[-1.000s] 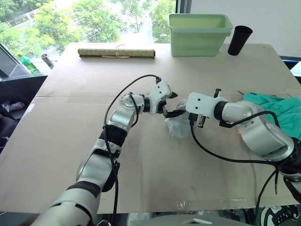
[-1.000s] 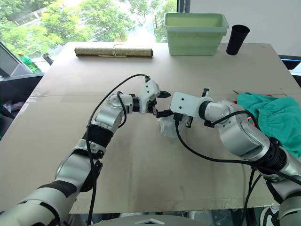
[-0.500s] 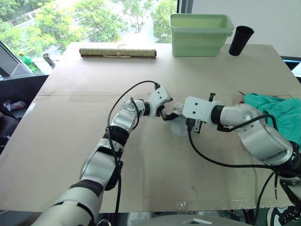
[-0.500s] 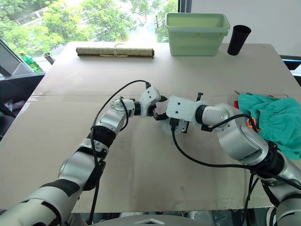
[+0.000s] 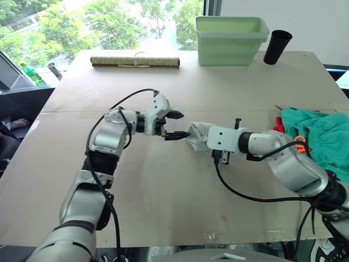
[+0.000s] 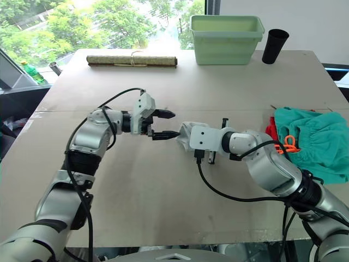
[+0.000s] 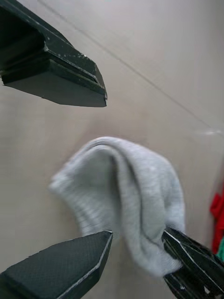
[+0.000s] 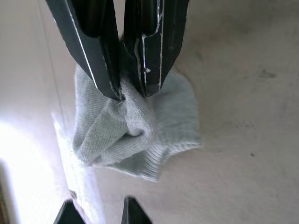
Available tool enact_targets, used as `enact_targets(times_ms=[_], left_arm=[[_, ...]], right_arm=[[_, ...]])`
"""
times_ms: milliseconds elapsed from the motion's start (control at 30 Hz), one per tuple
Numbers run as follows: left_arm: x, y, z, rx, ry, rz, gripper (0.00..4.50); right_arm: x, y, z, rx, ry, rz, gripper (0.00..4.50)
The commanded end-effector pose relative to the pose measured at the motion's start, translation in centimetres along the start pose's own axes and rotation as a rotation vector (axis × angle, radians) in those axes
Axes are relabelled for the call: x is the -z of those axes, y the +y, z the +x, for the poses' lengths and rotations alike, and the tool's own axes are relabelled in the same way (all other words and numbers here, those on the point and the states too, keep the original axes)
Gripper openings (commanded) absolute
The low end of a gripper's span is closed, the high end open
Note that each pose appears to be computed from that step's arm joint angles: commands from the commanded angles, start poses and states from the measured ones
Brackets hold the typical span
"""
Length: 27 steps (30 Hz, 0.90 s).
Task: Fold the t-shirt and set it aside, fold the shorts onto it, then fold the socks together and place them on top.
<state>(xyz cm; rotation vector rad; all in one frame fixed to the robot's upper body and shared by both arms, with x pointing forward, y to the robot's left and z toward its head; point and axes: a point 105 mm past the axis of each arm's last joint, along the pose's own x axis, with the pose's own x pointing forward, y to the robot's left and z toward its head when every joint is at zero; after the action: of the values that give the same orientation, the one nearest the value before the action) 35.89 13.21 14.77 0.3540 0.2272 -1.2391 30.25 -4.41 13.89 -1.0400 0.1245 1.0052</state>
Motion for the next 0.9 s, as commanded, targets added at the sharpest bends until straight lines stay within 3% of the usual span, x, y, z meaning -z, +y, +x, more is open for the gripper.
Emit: enact_targets(times_ms=[33,200,333,400,467,500,533,667,767,900], left_arm=[[-2.0,0.5,-1.0,-0.016,-0.048,0.051,4.5],[-4.9,1.8,-0.7,-0.082,-0.177,0.044,4.5],[-6.2,1.6,0.5,-0.076,-0.213,0.06,4.5],[-6.2,1.5,1.1,-0.077,-0.212,0.055,4.5],[-5.2,1.2,1.7,-0.062,-0.15,0.076,4.5],[-3.9,1.1,1.9,-0.057,-0.077,0.096,4.5],[-2.6,1.1,1.9,-0.06,-0.012,0.106,4.5],[0.3,1.8,1.4,-0.096,0.14,0.138,4.5],[2.0,2.2,1.0,-0.114,0.225,0.171,4.5],[2.7,2.0,1.1,-0.103,0.239,0.181,4.5]], right_arm=[[-1.2,-0.5,0.6,0.013,-0.042,-0.049,0.01],[-1.8,-0.4,2.3,-0.015,-0.063,-0.059,0.01],[-1.5,0.2,3.2,-0.068,-0.054,-0.073,0.01],[-1.3,0.5,3.5,-0.087,-0.053,-0.068,0.82],[-1.2,0.5,3.7,-0.089,-0.053,-0.069,1.45],[-1.2,0.3,3.7,-0.089,-0.055,-0.065,2.09],[-1.1,0.2,3.5,-0.092,-0.062,-0.056,2.37],[-1.4,-0.1,2.1,-0.12,-0.123,0.026,4.29],[-2.3,-0.4,0.3,-0.171,-0.205,0.127,4.44],[-4.3,-1.6,-2.6,-0.228,-0.36,0.281,4.44]])
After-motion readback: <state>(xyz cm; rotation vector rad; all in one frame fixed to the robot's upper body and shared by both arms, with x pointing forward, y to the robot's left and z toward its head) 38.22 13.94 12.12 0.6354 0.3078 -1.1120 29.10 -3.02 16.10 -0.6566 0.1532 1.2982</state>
